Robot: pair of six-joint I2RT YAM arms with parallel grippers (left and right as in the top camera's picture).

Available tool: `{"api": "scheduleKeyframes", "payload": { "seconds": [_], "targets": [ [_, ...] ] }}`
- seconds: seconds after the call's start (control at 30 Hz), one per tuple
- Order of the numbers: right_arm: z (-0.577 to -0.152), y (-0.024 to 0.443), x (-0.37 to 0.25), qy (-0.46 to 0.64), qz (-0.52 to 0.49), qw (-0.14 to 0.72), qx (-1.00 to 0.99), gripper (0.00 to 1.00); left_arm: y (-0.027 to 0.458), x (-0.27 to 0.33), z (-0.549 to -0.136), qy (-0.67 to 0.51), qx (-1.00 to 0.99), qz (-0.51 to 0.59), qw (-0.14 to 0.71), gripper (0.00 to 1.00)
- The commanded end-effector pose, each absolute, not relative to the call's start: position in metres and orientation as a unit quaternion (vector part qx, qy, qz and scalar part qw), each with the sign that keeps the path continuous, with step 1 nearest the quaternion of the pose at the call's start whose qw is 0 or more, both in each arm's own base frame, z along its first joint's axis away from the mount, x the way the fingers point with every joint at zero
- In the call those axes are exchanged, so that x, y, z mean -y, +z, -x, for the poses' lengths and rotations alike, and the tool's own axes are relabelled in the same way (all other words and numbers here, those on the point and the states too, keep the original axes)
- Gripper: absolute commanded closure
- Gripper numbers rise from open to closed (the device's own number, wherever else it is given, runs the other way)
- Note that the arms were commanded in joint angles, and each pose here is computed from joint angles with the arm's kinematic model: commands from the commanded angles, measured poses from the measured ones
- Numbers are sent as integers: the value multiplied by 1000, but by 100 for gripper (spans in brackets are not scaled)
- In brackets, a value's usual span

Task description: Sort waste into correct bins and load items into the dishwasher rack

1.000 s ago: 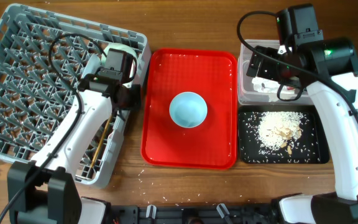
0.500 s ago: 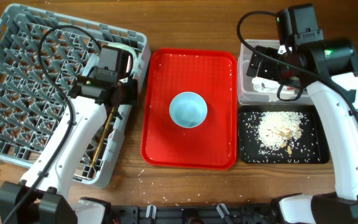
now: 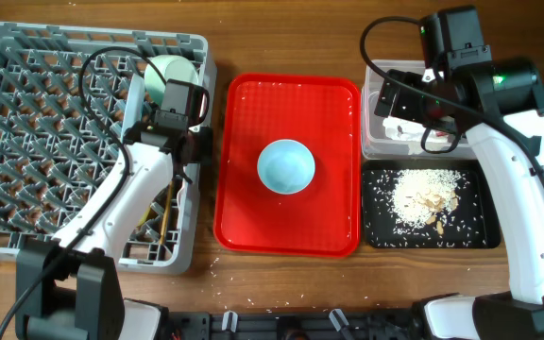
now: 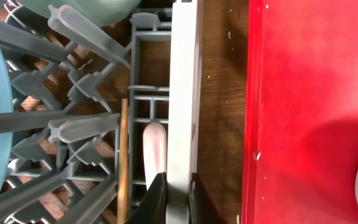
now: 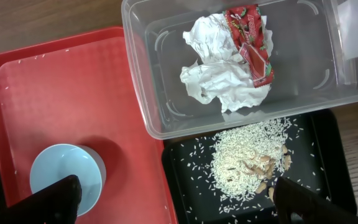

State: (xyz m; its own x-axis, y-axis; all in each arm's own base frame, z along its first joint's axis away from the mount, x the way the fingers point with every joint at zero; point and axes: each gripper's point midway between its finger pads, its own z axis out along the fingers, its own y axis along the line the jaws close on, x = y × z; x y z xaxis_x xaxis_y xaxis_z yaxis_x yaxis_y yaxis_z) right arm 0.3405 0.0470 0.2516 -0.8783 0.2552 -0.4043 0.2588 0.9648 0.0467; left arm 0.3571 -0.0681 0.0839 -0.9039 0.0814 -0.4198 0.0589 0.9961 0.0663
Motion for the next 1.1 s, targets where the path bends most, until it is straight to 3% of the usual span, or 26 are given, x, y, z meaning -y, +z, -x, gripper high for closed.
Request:
{"api": "scheduleKeyframes", "payload": {
  "seconds": [0.0, 0.7, 0.73, 0.8, 0.87, 0.93, 1.03, 1.07],
  "targets": [
    [-343, 251, -44, -8, -145, 209, -967, 0, 85, 74, -369, 4, -971, -7, 238, 96],
    [-343, 251, -44, -8, -145, 209, -967, 0, 86, 124, -370, -31, -961, -101, 257, 96],
    [-343, 251, -44, -8, -145, 209, -967, 0, 85, 121, -370, -24, -961, -100, 256, 94],
    [-343, 251, -44, -8, -145, 209, -967, 0, 86, 119, -371, -18, -961, -98, 259, 76],
    [-343, 251, -44, -8, -145, 209, -967, 0, 95, 121, -377, -23, -956, -94, 276, 67],
    [-343, 251, -44, -8, -145, 209, -967, 0, 143, 122, -391, -26, -941, -83, 328, 57],
    [-343, 251, -44, -8, -144, 209, -967, 0, 201, 122, -389, -55, -922, -43, 380, 51],
    [-343, 251, -44, -8, -145, 209, -967, 0, 215, 118, -379, -66, -919, -24, 388, 54]
  ]
}}
